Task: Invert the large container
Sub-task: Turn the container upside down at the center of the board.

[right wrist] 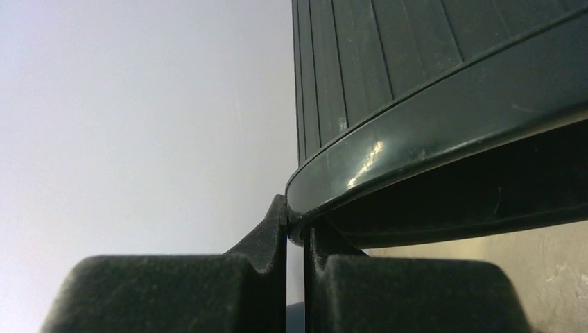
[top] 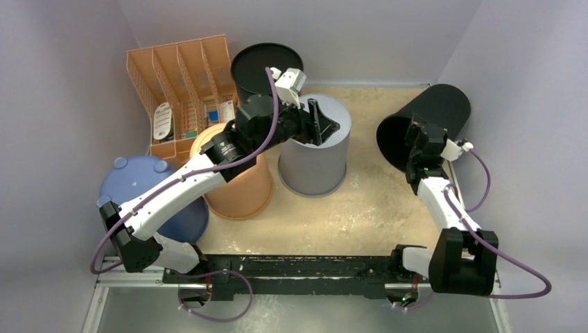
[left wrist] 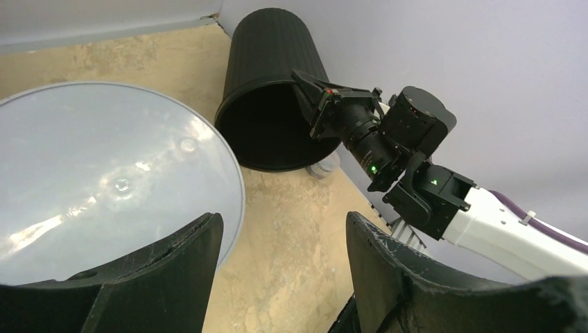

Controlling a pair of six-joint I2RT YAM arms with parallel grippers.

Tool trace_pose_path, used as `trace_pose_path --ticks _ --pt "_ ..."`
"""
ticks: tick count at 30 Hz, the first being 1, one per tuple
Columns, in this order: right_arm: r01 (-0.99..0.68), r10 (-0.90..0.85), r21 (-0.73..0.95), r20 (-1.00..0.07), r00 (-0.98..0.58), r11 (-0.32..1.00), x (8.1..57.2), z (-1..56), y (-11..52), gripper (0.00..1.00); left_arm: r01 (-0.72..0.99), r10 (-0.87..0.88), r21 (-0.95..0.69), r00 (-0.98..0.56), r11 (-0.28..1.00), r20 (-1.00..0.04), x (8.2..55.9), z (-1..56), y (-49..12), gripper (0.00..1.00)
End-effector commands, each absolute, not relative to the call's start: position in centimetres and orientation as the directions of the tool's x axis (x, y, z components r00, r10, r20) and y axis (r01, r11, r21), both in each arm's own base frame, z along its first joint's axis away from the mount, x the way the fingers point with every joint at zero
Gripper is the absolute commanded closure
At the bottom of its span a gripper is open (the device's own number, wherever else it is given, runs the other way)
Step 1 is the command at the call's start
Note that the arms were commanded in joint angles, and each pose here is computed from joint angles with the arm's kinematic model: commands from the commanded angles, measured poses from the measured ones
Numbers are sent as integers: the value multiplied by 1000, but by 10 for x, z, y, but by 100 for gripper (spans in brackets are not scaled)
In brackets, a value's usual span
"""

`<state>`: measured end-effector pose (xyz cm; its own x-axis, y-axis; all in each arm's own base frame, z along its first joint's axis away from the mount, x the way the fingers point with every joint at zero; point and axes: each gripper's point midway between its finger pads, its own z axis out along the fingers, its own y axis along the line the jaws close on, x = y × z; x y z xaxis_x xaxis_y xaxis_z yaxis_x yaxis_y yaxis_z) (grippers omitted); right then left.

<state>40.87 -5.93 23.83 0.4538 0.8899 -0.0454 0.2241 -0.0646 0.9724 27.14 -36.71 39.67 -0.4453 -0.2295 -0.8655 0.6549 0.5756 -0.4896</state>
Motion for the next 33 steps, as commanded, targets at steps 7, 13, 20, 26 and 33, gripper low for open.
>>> trace_pose_path --ticks 7,13,20,26,33 --pt "-132 954 963 -204 218 236 437 311 -5 100 645 -281 -488 -403 588 -871 274 414 -354 35" --pt "-472 930 818 -366 16 330 447 348 51 100 629 -289 -496 -408 598 -866 279 410 -354 35" --pt "-739 887 602 -462 -13 302 431 318 79 100 645 -288 -518 -435 562 -853 274 404 -361 35" --pt "-684 845 649 -528 -88 334 436 265 90 100 642 -284 -515 -435 568 -855 276 402 -361 35" --pt "-575 831 698 -554 -55 427 415 227 78 100 659 -283 -513 -431 550 -857 276 401 -366 35"
